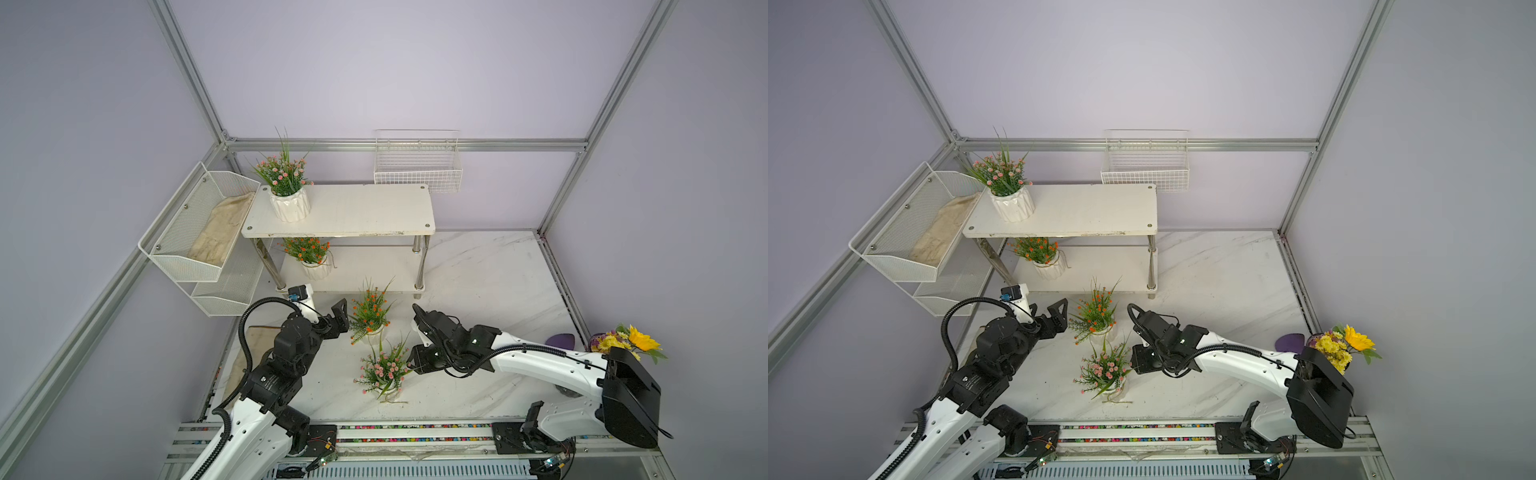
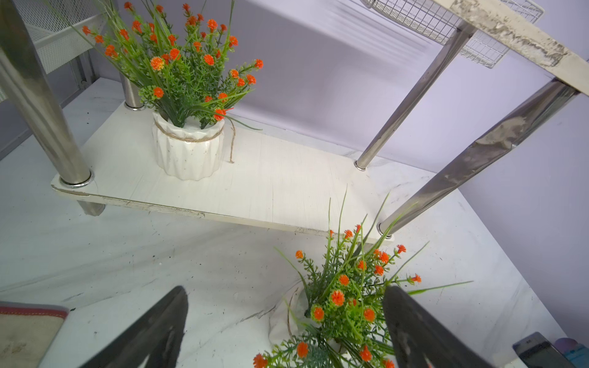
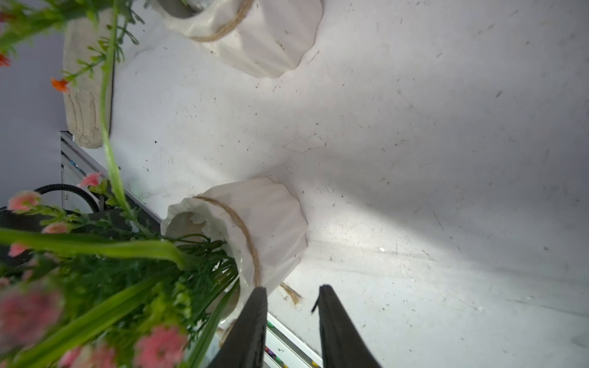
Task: Place the baby's breath potted plants on the rack by color
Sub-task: Pick up the baby's breath potted plant from the center of the board.
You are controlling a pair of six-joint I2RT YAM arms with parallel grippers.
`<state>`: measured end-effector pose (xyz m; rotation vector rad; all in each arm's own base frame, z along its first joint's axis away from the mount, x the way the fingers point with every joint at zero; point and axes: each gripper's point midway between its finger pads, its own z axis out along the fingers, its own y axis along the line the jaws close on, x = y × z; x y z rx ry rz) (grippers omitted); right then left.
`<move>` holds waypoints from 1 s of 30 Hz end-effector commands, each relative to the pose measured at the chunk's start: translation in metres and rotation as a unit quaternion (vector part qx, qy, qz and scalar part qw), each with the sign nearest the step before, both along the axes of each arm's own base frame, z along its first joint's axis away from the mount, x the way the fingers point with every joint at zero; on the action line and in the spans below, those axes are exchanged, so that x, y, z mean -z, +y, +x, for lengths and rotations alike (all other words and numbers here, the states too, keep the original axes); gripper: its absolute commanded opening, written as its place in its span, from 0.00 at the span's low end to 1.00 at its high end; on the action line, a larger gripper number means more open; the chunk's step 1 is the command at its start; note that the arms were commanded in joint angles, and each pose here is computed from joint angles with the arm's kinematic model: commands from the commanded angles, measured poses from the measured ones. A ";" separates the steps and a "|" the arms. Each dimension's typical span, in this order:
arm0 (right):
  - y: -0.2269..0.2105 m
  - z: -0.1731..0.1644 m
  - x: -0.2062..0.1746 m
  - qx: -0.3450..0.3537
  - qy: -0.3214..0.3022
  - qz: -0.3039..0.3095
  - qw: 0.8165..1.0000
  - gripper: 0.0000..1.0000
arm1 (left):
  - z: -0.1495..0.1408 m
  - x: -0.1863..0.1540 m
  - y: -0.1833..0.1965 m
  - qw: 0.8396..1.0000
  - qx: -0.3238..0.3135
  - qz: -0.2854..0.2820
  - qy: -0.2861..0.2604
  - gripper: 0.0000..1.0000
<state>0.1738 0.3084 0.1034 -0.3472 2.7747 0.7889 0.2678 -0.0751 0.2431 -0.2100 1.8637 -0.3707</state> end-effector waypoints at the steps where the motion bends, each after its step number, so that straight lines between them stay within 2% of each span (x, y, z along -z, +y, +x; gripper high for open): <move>1: 0.011 0.007 -0.007 0.018 -0.011 0.007 1.000 0.32 | -0.003 0.003 0.004 1.000 -0.009 0.000 -0.001 0.95; 16: 0.034 0.002 0.003 -0.002 -0.009 -0.010 1.000 0.30 | -0.009 0.004 0.007 1.000 -0.009 0.005 0.000 0.95; 30: 0.034 -0.007 0.015 -0.010 -0.003 -0.033 0.999 0.27 | -0.012 0.002 0.005 1.000 0.001 0.003 -0.001 0.95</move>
